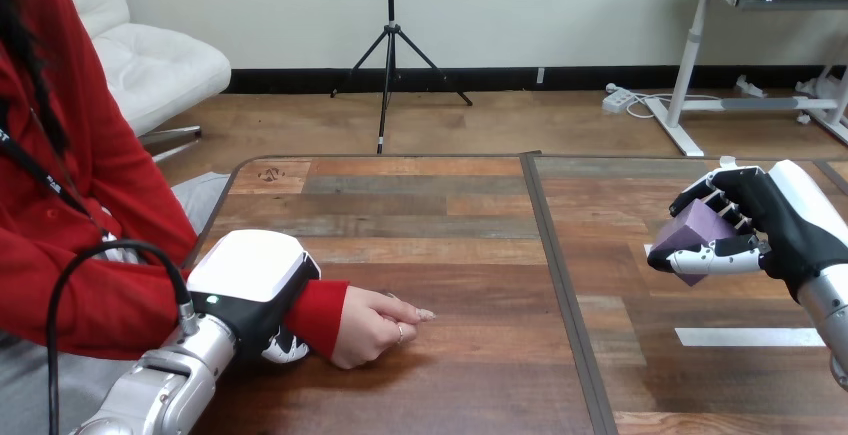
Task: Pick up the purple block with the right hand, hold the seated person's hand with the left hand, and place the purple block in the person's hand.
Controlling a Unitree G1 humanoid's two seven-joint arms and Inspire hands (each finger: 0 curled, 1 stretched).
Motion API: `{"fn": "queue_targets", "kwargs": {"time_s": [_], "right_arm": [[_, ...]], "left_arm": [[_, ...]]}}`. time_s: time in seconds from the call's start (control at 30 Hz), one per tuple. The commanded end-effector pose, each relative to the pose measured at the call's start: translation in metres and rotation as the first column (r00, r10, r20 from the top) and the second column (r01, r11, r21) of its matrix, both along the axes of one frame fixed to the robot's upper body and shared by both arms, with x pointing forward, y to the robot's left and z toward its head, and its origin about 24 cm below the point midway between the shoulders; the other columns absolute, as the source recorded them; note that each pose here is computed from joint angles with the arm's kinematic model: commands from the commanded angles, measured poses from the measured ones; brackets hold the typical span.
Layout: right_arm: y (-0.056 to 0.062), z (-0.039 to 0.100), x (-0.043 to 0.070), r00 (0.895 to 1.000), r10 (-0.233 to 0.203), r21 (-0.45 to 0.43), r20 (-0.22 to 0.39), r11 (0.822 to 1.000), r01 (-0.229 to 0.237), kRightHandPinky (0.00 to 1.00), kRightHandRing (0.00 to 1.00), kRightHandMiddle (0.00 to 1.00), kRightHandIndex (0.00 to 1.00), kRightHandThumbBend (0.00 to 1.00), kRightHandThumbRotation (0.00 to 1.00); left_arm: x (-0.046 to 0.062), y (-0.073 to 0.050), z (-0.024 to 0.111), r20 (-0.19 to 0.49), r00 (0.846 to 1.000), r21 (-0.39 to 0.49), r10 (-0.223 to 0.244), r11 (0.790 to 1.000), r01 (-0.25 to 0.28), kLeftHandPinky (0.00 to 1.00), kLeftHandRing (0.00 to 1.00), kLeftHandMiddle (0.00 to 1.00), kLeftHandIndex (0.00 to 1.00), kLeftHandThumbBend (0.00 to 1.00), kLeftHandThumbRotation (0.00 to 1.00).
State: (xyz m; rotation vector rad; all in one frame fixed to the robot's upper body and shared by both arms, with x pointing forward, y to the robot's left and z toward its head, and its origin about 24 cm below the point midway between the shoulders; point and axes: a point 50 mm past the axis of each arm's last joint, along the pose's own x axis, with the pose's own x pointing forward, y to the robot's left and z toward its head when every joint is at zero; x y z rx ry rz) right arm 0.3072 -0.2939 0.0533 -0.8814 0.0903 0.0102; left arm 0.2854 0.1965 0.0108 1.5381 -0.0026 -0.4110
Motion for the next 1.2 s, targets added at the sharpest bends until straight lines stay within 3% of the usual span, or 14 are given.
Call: {"fn": "queue_targets", "kwargs": {"time_s": [0.0, 0.33, 0.63, 1.17], "right_arm": [[0.014, 0.025, 0.012, 0.992, 0.035, 0.048, 0.121, 0.998, -0.042, 0.32, 0.37, 0.44, 0.51, 0.66, 0.00], [0.017, 0.025, 0.011, 0.990, 0.042, 0.066, 0.131, 0.997, -0.051, 0.32, 0.37, 0.44, 0.51, 0.67, 0.00], [0.023, 0.026, 0.012, 0.991, 0.029, 0.094, 0.133, 0.995, -0.042, 0.33, 0.39, 0.45, 0.51, 0.68, 0.00], [0.035, 0.029, 0.015, 0.990, 0.038, 0.119, 0.139, 0.991, -0.055, 0.33, 0.39, 0.46, 0.51, 0.67, 0.00]], "left_arm": [[0.005, -0.002, 0.000, 0.003, 1.000, -0.009, 0.000, 1.000, 0.000, 0.23, 0.29, 0.33, 0.33, 0.70, 0.00], [0.003, 0.000, 0.002, 0.017, 1.000, -0.060, 0.017, 0.998, -0.016, 0.25, 0.31, 0.36, 0.37, 0.67, 0.00], [0.002, 0.000, 0.012, 0.049, 0.998, -0.134, 0.047, 0.990, -0.040, 0.27, 0.34, 0.38, 0.39, 0.68, 0.00], [0.001, -0.003, 0.034, 0.181, 0.981, -0.267, 0.069, 0.963, -0.019, 0.26, 0.33, 0.37, 0.37, 0.68, 0.00]]}}
